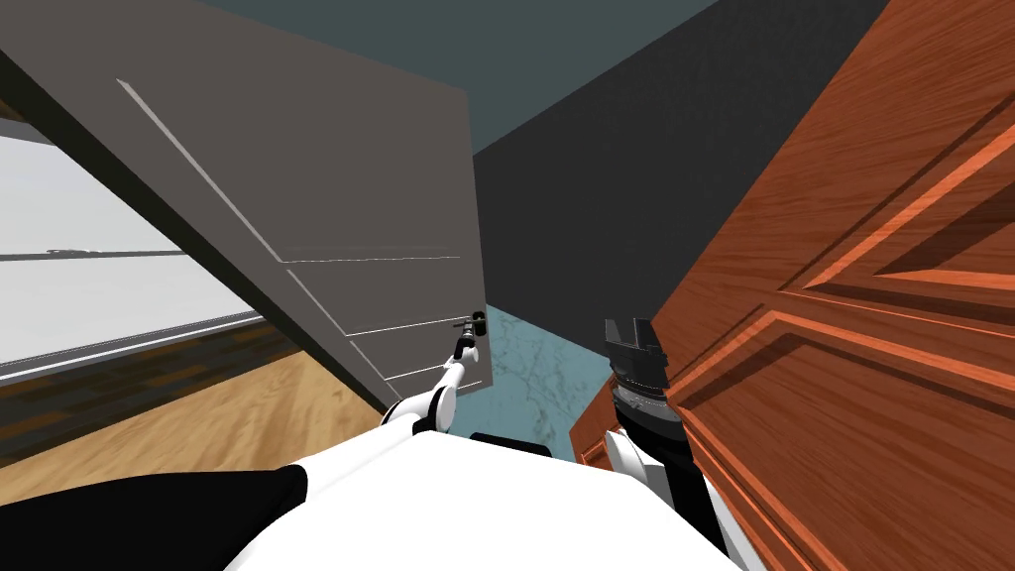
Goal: Push the door open
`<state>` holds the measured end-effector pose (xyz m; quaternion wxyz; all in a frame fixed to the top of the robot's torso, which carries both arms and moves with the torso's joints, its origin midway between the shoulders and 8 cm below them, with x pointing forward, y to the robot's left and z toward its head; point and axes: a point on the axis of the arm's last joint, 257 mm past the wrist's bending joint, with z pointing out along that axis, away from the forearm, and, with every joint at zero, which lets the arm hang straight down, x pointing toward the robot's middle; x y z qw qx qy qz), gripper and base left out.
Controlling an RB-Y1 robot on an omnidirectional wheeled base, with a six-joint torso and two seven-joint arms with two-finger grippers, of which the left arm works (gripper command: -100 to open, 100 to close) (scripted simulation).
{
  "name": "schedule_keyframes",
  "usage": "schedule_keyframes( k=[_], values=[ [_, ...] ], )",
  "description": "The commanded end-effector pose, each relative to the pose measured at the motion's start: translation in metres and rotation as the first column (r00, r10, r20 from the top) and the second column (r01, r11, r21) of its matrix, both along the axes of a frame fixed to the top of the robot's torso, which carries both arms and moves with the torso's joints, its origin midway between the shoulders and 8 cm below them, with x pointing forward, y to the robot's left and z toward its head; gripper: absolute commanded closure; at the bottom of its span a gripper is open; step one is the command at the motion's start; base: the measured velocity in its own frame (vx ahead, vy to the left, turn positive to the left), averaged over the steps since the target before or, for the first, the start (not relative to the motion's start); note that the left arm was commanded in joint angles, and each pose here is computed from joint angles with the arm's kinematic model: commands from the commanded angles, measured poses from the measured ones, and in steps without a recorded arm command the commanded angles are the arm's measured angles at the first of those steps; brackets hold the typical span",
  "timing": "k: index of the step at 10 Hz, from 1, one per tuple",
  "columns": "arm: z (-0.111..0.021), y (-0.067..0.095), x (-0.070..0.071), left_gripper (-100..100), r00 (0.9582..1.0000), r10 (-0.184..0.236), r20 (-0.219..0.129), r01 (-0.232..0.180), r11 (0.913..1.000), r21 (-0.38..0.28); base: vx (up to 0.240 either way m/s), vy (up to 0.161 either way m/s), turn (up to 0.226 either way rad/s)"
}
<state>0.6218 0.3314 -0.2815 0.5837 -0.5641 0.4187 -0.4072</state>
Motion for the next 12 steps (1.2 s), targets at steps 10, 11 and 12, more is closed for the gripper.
schedule_keyframes(
  k=[10,11,12],
  values=[
    [0.002,0.035,-0.011,100,0.9924,0.122,0.019,-0.122,0.9925,0.01,0.065,0.01,-0.007],
    [0.0,0.035,-0.014,100,0.9898,0.141,0.016,-0.142,0.9899,0.003,0.15,0.002,-0.005],
    [-0.001,0.034,-0.015,100,0.9886,0.15,0.014,-0.15,0.9887,-0.002,0.145,0.004,0.016]
  ],
)
